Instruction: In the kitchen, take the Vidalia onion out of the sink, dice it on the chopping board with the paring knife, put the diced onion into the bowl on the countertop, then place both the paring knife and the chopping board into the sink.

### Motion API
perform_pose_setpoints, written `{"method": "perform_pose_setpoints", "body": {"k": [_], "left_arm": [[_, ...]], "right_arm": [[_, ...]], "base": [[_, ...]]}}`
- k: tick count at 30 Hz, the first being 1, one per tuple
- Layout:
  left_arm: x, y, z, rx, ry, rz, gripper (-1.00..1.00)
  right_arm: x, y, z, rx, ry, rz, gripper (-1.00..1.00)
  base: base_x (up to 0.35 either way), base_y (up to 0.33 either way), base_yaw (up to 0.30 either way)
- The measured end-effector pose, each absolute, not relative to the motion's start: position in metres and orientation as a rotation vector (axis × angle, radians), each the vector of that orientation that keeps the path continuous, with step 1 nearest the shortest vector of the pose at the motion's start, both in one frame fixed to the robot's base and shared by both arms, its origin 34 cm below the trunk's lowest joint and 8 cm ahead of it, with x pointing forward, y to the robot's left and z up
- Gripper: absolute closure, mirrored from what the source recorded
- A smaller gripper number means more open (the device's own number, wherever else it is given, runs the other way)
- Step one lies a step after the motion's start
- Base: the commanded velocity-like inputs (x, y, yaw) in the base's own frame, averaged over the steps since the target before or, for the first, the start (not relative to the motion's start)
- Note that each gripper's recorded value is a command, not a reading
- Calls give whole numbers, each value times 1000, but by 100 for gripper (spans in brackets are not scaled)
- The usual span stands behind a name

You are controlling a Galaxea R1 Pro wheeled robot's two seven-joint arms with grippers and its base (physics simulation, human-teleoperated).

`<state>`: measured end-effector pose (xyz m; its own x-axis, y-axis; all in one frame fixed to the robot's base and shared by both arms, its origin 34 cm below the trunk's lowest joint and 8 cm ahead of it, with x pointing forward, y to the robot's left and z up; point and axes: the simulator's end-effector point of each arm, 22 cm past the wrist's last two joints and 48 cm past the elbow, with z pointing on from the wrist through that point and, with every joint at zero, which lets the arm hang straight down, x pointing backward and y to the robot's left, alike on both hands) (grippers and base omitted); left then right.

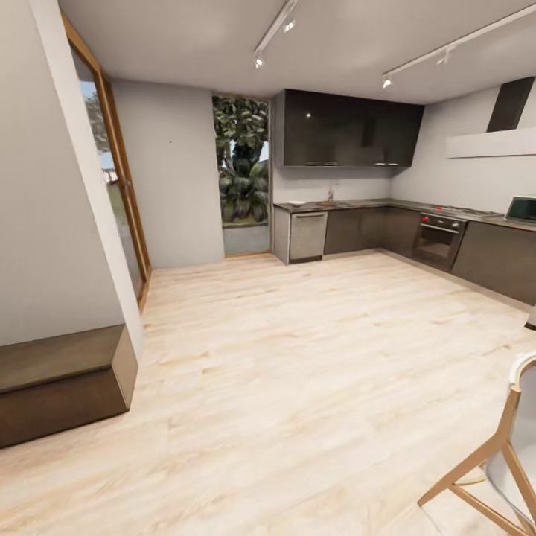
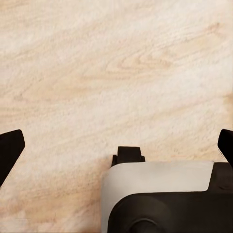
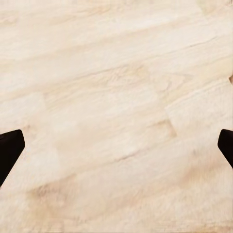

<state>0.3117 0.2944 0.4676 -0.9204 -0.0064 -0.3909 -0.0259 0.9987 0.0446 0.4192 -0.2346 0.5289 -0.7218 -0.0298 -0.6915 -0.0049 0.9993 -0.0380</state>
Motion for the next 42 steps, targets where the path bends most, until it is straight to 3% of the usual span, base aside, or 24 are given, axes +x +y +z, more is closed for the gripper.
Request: {"method": "perform_pose_setpoints", "body": {"k": [28,42], "left_arm": [[300,295,462,-24,2770,70,-100],[299,295,462,-24,2774,70,-100]], "right_arm": [[411,-235,522,-24,2403,-43,-100],[411,-235,521,-25,2405,-44,-100]], "base": [[310,1,-105],[310,0,-13]]}}
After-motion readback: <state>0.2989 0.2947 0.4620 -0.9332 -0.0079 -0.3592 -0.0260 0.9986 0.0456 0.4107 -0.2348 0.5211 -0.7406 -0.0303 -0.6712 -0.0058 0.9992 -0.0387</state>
